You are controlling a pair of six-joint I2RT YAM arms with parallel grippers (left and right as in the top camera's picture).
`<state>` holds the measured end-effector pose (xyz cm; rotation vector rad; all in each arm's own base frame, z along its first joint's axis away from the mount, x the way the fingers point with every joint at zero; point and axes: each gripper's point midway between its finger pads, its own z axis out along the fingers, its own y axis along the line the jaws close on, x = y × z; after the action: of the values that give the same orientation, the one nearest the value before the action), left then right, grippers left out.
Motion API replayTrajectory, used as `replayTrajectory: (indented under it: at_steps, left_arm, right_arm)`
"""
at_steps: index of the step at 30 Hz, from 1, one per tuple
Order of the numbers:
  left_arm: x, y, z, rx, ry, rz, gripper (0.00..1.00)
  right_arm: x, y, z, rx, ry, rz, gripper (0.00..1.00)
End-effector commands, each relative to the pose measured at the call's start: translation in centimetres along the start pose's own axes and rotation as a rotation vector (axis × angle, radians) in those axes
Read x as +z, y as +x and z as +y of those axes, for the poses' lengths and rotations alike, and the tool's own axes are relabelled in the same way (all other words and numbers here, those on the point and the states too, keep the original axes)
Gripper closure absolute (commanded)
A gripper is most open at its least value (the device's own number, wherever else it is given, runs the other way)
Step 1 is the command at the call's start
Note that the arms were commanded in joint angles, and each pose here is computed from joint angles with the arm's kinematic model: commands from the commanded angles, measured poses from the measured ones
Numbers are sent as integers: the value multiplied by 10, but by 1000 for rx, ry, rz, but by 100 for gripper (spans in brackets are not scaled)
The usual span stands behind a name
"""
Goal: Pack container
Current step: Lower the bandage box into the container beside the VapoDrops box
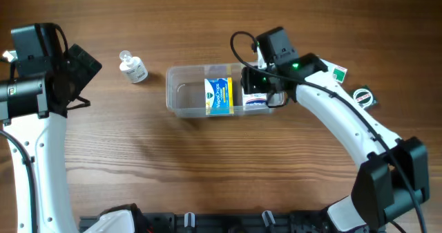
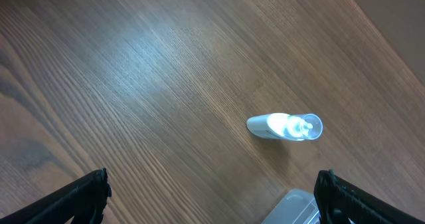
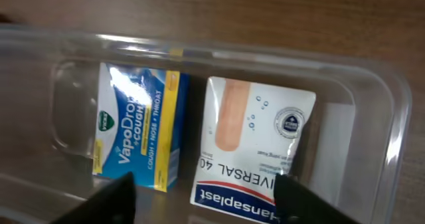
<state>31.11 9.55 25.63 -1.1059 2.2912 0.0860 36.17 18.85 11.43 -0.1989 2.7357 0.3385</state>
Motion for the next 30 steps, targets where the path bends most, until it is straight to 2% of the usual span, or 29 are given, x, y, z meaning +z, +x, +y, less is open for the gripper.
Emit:
replayTrajectory:
  at_steps: [1, 2, 4, 24, 30]
  left_arm:
    - [-3, -4, 1, -6, 0, -15, 0]
    - [-3, -4, 1, -6, 0, -15, 0]
    - [-3, -4, 1, -6, 0, -15, 0]
    - [-3, -4, 1, -6, 0, -15, 0]
    - [-3, -4, 1, -6, 0, -15, 0]
  right_arm:
    - [-2, -1, 5, -8, -17, 7, 67]
    - [-1, 0, 5, -8, -14, 14, 81]
    - [3, 2, 4, -6, -10, 27, 96]
    - [68, 46, -31, 43, 148, 237, 96]
    - [72, 47, -31, 39, 147, 240, 96]
